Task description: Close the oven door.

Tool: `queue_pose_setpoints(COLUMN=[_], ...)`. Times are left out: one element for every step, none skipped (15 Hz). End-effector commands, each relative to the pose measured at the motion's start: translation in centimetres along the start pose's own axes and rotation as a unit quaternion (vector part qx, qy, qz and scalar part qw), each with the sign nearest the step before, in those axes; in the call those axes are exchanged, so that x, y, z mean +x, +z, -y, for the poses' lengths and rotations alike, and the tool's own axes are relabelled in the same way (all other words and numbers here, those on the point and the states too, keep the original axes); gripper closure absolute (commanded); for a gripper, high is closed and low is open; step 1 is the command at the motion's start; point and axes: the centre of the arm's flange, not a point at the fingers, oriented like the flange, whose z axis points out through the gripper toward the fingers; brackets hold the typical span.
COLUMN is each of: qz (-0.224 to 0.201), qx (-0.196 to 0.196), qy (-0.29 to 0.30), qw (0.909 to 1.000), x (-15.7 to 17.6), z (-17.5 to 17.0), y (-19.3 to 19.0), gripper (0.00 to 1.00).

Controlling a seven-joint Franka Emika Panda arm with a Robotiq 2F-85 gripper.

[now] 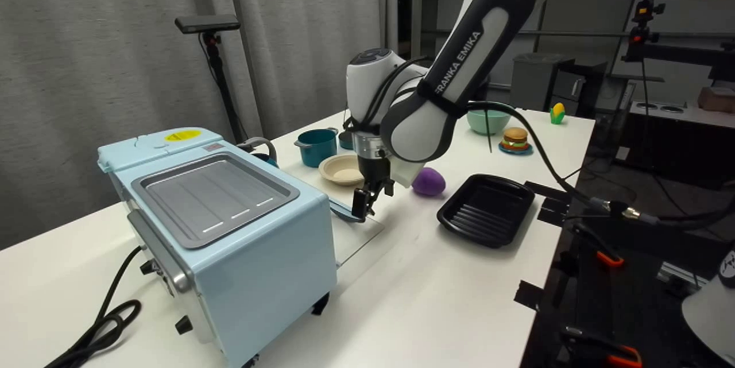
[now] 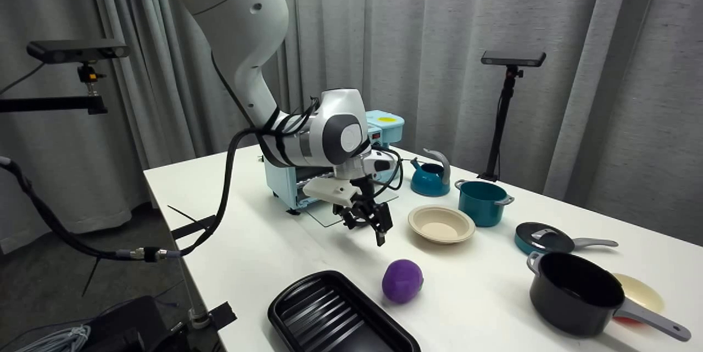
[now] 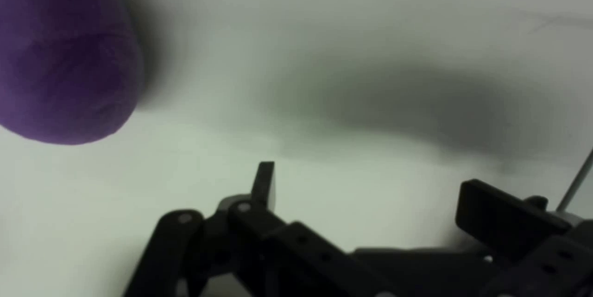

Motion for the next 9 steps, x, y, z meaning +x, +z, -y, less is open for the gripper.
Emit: queue_pose_setpoints(qz=[0.007, 0.003, -0.001, -0.003, -0.003, -0.001, -0.005, -0.009, -0.017], qx=[0.023, 0.030, 0.039, 0.051, 0.063, 0.076, 0.092, 0.103, 0.112], qy=[-0.028, -0.032, -0.033, -0.032, -0.029, -0.027, -0.029, -0.031, -0.034], qw=[0.9993, 0.9990, 0.9987, 0.9982, 0.9976, 0.9967, 0.9953, 0.9942, 0.9930], x=[-1.0, -1.3, -1.4, -1.5, -2.3, -2.8, -3.4, -3.9, -4.6], z=[1.5, 1.9, 1.6, 1.5, -0.3, -1.1, -1.4, -1.6, -1.7], y=[0.3, 0.2, -0.1, -0.3, -1.2, -1.6, -1.8, -2.2, -2.8], gripper=[0.00, 0.00, 0.00, 0.00, 0.00, 0.00, 0.00, 0.00, 0.00])
